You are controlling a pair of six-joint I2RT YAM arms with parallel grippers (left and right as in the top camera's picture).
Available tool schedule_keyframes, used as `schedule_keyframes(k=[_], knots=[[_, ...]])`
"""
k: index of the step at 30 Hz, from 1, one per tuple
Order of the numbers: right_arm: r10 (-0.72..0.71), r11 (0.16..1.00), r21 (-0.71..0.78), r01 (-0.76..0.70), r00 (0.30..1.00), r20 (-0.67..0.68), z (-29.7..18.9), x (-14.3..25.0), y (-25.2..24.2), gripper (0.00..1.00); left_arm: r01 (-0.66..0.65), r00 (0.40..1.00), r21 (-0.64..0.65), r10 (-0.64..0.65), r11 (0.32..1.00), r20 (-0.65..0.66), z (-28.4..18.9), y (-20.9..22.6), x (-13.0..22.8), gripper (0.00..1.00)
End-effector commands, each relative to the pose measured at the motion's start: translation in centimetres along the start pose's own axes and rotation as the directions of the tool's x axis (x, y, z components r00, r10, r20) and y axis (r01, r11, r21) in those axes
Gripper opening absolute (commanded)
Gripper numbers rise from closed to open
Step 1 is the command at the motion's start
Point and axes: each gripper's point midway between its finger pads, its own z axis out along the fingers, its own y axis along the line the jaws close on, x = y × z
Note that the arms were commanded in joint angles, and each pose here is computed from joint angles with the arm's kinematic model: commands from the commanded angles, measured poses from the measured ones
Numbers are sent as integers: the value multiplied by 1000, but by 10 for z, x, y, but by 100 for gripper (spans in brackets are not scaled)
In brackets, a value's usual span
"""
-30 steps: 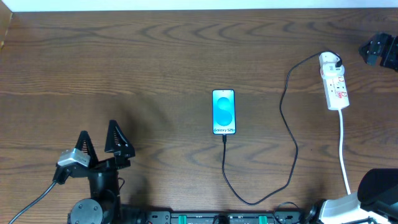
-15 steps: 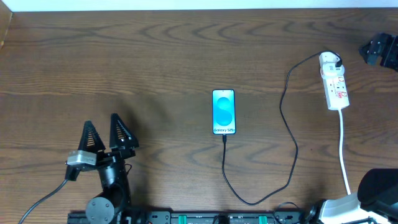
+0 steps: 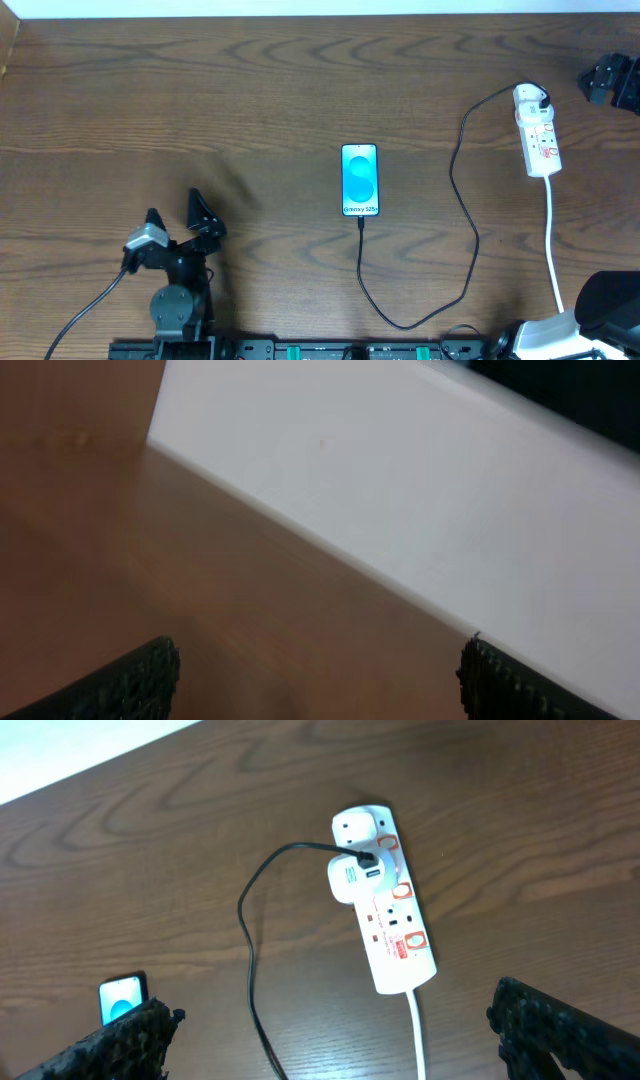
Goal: Plug charger to phone and switch on socket
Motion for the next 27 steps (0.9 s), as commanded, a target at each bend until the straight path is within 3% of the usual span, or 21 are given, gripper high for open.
schedule_keyframes(k=[1,3,6,27], knots=[[6,1000,-8,-6,1000,3,-1,0,3,99,-122,988,-24,119,992,-93,-1,10,22,89],[6,1000,-8,-6,1000,3,-1,0,3,99,-192,972,-22,187,981,-145,-3,14,34,89],[6,1000,-8,-6,1000,3,-1,0,3,99,-386,900,128,403,914,-164,-5,-3,46,89],[6,1000,-8,-6,1000,3,-1,0,3,99,-385,898,148,407,911,-167,-5,-6,47,89]])
